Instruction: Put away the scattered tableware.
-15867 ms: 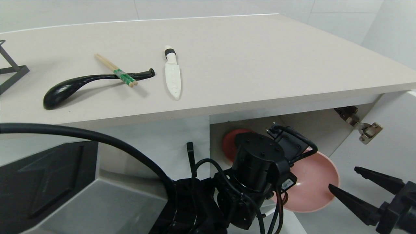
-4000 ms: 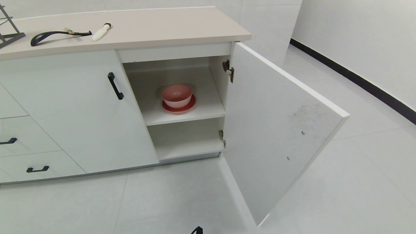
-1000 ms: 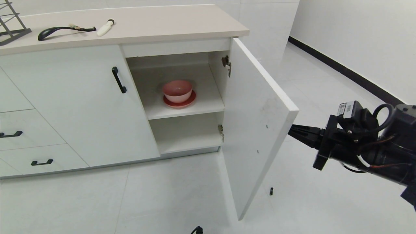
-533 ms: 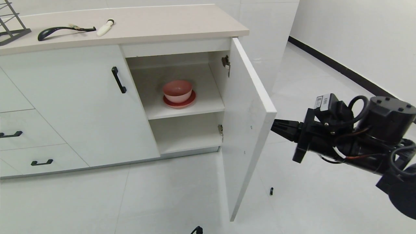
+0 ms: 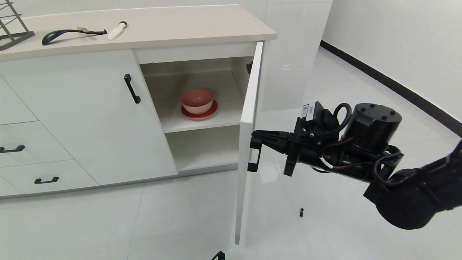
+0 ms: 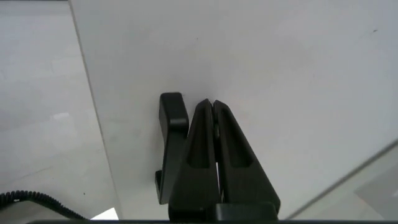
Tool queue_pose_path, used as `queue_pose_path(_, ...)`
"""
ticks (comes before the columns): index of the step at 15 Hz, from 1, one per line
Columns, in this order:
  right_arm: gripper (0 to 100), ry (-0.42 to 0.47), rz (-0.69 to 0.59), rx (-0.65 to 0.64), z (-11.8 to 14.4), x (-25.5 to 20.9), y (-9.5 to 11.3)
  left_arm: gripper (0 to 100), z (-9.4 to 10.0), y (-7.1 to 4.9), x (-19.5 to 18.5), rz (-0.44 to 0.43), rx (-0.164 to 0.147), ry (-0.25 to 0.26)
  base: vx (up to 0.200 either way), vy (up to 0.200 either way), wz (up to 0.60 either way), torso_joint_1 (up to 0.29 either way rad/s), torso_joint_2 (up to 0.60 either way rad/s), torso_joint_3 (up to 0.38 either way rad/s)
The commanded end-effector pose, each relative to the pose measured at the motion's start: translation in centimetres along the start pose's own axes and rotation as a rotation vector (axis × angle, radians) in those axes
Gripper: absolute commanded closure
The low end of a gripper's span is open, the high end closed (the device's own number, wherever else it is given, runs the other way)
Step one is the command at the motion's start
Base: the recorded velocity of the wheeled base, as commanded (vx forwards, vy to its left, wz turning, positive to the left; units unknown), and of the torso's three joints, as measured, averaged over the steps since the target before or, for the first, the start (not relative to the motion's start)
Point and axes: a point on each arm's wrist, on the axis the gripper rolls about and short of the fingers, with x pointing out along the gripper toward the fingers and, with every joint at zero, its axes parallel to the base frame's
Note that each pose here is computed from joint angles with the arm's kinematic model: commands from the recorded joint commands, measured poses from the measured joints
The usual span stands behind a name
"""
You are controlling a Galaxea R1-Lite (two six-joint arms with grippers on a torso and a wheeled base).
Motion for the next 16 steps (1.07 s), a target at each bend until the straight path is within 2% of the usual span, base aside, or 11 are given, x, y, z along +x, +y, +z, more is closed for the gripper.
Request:
queue_pose_path(1, 100, -0.017, 0.021, -0.003, -0.7, 1.8, 0.1, 0, 0.0, 0.0, 0.0, 0.0, 0.0, 0.0, 0.0, 0.0, 0.0, 0.0, 0.0, 0.0)
queue_pose_path(5, 100, -0.067, 0.047, -0.023, -1.2, 4.6, 0.3, 0, 0.0, 0.0, 0.0, 0.0, 0.0, 0.0, 0.0, 0.0, 0.0, 0.0, 0.0, 0.0)
queue_pose_path(11, 100, -0.108, 0.035, -0.049, -3.3, 8.2, -1.1, 0, 0.0, 0.0, 0.0, 0.001, -0.002, 0.0, 0.0, 0.0, 0.0, 0.0, 0.0, 0.0)
queue_pose_path(12, 100, -0.141, 0.026, -0.046, -4.8, 10.3, -1.9, 0, 0.0, 0.0, 0.0, 0.001, -0.002, 0.0, 0.0, 0.0, 0.0, 0.0, 0.0, 0.0)
queue_pose_path(13, 100, -0.169, 0.019, -0.045, -5.2, 11.1, -2.3, 0, 0.0, 0.0, 0.0, 0.001, -0.002, 0.0, 0.0, 0.0, 0.0, 0.0, 0.0, 0.0)
queue_pose_path(14, 100, -0.235, -0.001, -0.061, -5.6, 12.6, -3.3, 0, 0.0, 0.0, 0.0, 0.001, -0.002, 0.0, 0.0, 0.0, 0.0, 0.0, 0.0, 0.0)
queue_pose_path(16, 100, -0.263, -0.032, -0.073, -5.5, 13.0, -4.1, 0, 0.0, 0.0, 0.0, 0.001, -0.002, 0.0, 0.0, 0.0, 0.0, 0.0, 0.0, 0.0)
